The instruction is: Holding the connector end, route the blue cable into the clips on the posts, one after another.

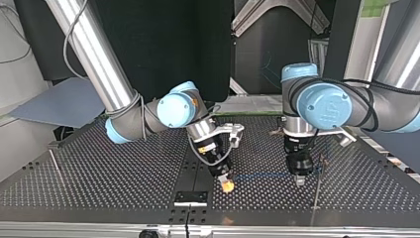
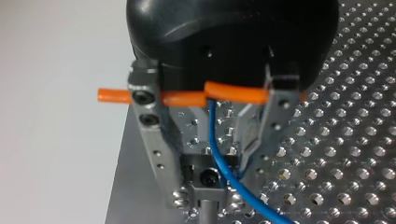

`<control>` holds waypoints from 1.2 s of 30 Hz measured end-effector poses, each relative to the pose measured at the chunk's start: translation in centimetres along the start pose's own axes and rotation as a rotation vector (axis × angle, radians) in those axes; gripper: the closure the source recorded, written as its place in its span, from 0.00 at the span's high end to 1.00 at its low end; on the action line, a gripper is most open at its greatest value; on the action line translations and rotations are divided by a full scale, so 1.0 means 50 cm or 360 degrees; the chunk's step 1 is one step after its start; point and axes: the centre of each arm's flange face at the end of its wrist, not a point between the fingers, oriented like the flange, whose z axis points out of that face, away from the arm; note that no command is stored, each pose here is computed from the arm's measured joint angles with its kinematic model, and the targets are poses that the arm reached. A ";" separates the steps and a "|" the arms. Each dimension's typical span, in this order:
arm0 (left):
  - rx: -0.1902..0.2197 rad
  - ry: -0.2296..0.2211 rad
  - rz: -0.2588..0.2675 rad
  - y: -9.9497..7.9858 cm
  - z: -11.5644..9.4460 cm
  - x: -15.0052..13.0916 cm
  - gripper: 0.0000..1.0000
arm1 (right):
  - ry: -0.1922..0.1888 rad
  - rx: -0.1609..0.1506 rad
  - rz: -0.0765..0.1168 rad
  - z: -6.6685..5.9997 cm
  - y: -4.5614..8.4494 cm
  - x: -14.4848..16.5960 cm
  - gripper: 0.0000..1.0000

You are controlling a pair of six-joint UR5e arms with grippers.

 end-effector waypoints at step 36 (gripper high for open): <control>0.0046 0.0167 0.0011 -0.071 0.002 0.101 0.05 | -0.0175 -0.0094 -0.0006 -0.042 0.049 -0.117 0.00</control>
